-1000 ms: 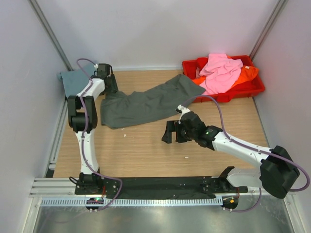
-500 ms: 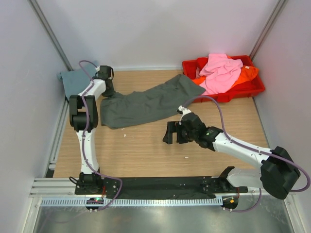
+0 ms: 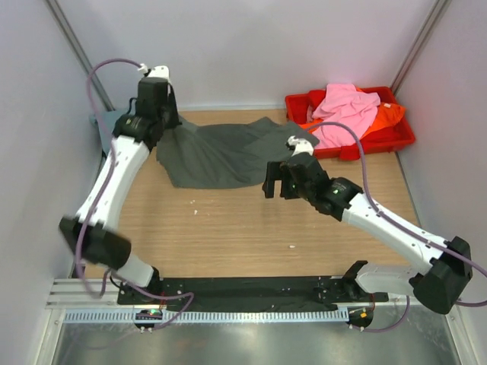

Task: Fold and stack the t-shirts
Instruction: Flatten the tshirt out

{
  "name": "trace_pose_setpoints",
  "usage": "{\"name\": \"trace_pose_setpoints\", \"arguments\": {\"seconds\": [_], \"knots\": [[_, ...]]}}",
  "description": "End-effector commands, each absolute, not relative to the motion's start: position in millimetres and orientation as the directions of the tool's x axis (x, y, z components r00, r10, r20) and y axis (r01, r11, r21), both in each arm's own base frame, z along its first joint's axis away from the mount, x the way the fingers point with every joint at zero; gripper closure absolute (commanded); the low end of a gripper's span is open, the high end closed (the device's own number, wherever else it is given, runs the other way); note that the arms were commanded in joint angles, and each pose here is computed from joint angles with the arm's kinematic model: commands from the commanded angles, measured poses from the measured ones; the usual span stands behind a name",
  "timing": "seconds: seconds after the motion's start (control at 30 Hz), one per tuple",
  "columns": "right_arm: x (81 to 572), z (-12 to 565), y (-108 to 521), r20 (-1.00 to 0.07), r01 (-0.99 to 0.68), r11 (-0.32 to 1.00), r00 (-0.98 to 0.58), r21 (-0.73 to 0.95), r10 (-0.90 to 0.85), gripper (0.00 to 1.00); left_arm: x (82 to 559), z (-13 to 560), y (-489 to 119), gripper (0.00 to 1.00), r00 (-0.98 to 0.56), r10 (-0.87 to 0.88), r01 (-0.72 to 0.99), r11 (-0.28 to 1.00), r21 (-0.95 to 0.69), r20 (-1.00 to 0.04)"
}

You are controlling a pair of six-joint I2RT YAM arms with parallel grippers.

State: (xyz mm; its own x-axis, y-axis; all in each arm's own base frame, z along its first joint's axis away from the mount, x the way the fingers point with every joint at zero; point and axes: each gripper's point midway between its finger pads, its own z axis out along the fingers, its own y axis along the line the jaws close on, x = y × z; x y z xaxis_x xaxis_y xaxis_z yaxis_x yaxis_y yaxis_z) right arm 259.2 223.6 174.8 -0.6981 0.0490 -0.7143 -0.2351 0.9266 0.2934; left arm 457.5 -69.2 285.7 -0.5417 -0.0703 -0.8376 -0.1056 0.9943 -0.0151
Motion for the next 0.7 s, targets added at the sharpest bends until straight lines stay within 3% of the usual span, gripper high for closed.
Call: {"name": "trace_pose_setpoints", "arguments": {"seconds": [0.0, 0.13, 0.23, 0.43, 0.53, 0.67], "knots": [[283, 241, 188, -0.829, -0.117, 0.97, -0.548, 0.213, 0.116, 0.0, 372, 314, -85, 1.0, -0.527, -0.021, -0.015, 1.0, -0.015, -0.85], [286, 284, 173, -0.869, -0.062, 0.966, -0.454, 0.251, 0.196, 0.0, 286, 304, -94, 1.0, -0.552, -0.097, 0.035, 0.99, -0.14, -0.828], [290, 283, 176, -0.868, -0.059, 0.967, -0.457, 0.248, 0.195, 0.0, 235, 286, -96, 0.98, -0.574, -0.2, 0.061, 0.957, -0.285, -0.794], [312, 264, 210, -0.831, -0.094, 0.969, -0.537, 0.23, 0.145, 0.0, 164, 236, -107, 0.94, -0.746, -0.253, 0.053, 0.899, -0.434, -0.616], [332, 250, 242, -0.797, -0.144, 0.969, -0.599, 0.199, 0.075, 0.0, 137, 211, -106, 0.91, -0.817, -0.246, 0.014, 0.895, -0.445, -0.521], [365, 227, 286, -0.755, -0.219, 0.962, -0.655, 0.164, -0.02, 0.0, 122, 192, -84, 0.88, -0.814, -0.249, -0.04, 0.925, -0.378, -0.525]]}}
